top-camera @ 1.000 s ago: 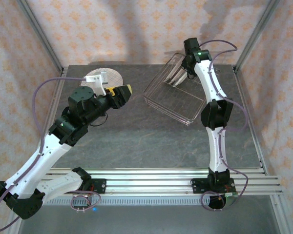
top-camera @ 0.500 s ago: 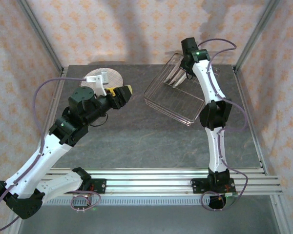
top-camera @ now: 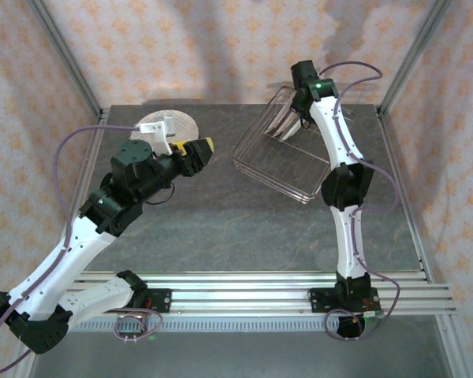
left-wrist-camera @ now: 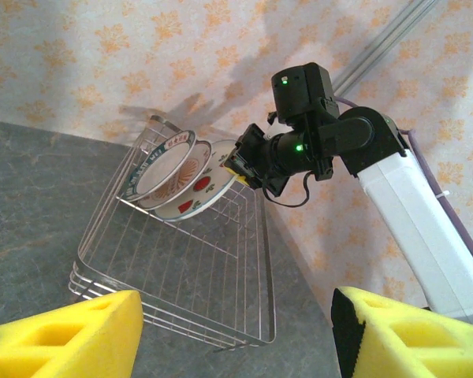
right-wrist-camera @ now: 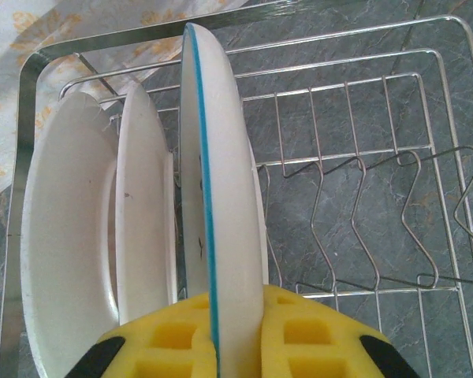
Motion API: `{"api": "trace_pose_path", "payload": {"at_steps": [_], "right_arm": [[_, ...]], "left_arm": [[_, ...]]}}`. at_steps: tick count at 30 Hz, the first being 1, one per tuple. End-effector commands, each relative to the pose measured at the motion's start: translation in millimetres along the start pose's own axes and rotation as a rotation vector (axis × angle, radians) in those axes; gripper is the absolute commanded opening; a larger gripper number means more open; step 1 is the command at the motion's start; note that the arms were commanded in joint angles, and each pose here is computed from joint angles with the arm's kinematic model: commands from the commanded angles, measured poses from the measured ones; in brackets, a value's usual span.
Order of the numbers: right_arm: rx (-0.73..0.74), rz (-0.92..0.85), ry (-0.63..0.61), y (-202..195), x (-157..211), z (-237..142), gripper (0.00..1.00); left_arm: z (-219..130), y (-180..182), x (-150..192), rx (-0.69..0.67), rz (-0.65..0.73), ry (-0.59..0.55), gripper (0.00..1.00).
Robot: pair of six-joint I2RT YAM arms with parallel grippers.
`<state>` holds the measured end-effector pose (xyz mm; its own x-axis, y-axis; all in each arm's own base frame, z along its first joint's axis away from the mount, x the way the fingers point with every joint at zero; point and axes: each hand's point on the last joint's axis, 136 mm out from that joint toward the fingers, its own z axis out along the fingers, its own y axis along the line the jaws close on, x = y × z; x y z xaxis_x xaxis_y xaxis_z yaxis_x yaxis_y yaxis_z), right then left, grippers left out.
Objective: Unload the plates from the dish rack
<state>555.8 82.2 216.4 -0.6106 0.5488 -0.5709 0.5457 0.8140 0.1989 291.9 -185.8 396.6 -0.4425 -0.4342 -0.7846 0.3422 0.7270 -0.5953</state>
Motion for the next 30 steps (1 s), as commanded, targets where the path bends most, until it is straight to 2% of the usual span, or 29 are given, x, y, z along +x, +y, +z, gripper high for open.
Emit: {"api": "trace_pose_path", "payload": {"at_steps": [1, 19, 30], "right_arm": [[-0.131, 0.091, -0.2, 8.5, -57.6, -92.2, 0.03], [-0.109, 0.111, -0.227, -11.6, -63.9, -127.4, 0.0], [-0.076, 0.14, -0.237, -42.5, -63.0, -170.4, 0.0]], "left_arm": [[-2.5, -5.4, -2.3, 0.021, -0.006, -0.017, 0.65], [-2.4, -10.4, -4.6, 0.037, -0.013, -0.025, 0.65], [-0.6, -19.4, -11.1, 0.067, -0.033, -0.041, 0.65]]}}
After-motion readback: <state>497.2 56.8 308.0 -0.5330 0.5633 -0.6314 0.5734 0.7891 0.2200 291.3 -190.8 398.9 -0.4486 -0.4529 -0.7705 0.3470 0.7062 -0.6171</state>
